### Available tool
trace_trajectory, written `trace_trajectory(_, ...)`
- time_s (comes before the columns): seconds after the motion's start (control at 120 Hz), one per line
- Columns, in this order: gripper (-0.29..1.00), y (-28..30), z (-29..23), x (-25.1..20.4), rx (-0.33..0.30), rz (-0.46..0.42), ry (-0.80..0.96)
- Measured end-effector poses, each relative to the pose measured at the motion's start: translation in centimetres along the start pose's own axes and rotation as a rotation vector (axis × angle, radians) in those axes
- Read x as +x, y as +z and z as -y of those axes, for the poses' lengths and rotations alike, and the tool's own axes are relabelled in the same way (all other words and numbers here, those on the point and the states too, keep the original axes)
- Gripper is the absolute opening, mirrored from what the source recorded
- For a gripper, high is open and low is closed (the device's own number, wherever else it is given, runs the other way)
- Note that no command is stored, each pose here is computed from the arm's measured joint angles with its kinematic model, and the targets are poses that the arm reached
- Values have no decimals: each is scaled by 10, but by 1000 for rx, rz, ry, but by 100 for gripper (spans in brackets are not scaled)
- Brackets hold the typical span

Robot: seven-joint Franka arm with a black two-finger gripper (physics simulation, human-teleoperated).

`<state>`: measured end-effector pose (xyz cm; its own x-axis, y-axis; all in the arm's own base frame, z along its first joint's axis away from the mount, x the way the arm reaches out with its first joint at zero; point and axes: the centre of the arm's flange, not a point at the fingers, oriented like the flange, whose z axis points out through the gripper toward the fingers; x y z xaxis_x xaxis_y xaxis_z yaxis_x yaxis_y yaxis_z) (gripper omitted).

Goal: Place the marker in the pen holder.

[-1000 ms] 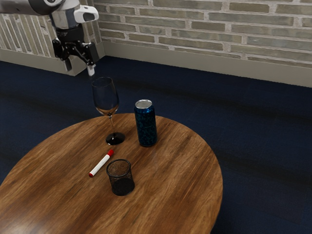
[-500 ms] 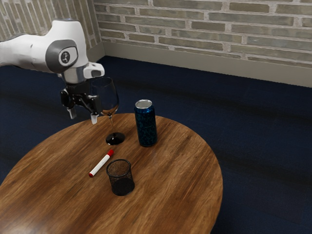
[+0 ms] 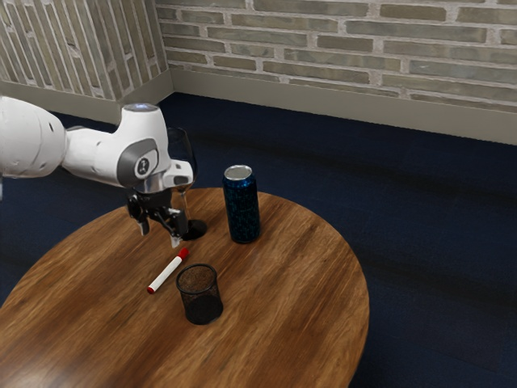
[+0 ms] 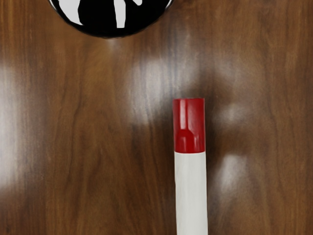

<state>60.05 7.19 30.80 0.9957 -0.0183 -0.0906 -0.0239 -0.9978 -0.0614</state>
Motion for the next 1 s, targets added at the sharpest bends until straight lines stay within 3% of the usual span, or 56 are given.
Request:
trace_trajectory(0.558,68,62,-8,22,-2,-37,81)
trace_trajectory(1.0,12,61,-8,25,-11,-56,94)
